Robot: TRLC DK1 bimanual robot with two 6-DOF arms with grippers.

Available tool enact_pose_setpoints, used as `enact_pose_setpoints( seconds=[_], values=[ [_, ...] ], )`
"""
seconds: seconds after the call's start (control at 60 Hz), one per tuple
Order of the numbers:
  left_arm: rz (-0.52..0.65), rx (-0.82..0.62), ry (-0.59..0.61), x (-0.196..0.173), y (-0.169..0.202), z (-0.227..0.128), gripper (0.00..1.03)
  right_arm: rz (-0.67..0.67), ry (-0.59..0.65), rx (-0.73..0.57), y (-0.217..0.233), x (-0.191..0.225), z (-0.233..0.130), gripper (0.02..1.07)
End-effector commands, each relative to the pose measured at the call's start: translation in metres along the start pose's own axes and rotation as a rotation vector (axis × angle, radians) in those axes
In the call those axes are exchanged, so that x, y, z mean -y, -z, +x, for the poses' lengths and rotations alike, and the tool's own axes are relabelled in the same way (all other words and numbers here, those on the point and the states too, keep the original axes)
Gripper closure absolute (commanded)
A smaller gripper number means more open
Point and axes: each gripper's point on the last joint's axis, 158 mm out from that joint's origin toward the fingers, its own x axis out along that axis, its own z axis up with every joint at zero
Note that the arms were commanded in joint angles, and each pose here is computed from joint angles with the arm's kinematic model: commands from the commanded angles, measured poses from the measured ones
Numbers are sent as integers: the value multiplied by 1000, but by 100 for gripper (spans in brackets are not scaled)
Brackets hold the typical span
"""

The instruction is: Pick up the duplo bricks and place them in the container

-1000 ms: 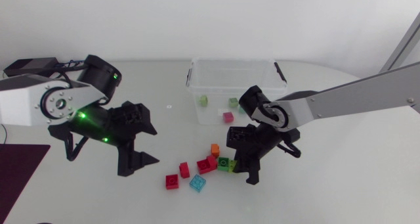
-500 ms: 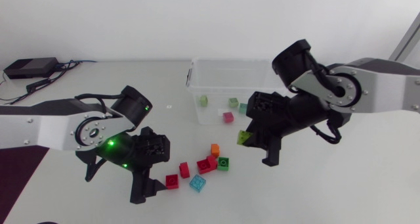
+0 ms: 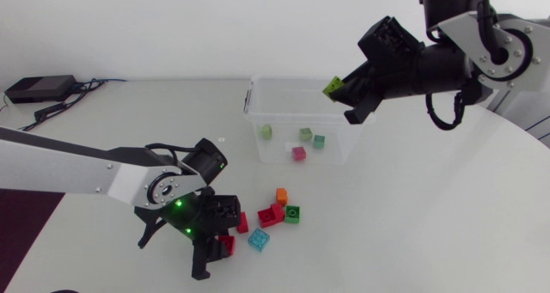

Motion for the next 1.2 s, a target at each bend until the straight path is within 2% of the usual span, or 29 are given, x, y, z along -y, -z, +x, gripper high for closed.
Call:
enact_pose_setpoints(
  seconds=[0.0, 0.217, 0.3, 0.367, 0.4, 0.433, 0.467, 0.483, 0.65, 0.85, 0.967, 1.183],
  values=[
    [-26, -62, 56, 16, 15, 14, 70, 64, 19, 3, -1, 12, 16, 84],
    [0, -23, 14, 18, 8, -5, 72, 124, 103, -17, 5, 45, 61, 81],
    [3, 0, -11, 14, 4, -14, 72, 149, 112, -38, 15, 53, 76, 61],
    [6, 16, -30, 11, 1, -21, 72, 157, 128, -48, 21, 58, 86, 56],
    [8, 24, -35, 11, -1, -24, 72, 160, 134, -52, 23, 59, 89, 44],
    [9, 37, -51, 8, -4, -30, 72, 167, 140, -57, 25, 60, 89, 28],
    [7, 52, -72, 3, -7, -37, 72, 174, 147, -58, 25, 61, 88, 17],
    [6, 70, -91, -2, -11, -44, 72, 174, 149, -59, 25, 61, 88, 16],
    [-9, 193, -196, -41, -40, -106, 72, 169, 158, -42, 19, 58, 68, 14],
    [0, 374, -313, -90, -94, -172, 71, 114, 124, 12, 6, 16, 16, 14],
    [-28, 484, -399, -122, -124, -197, 70, 52, 29, 15, 9, -30, -4, 14],
    [-52, 585, -476, -173, -161, -204, 69, -57, -171, -65, 43, -115, -10, 14]
  ],
)
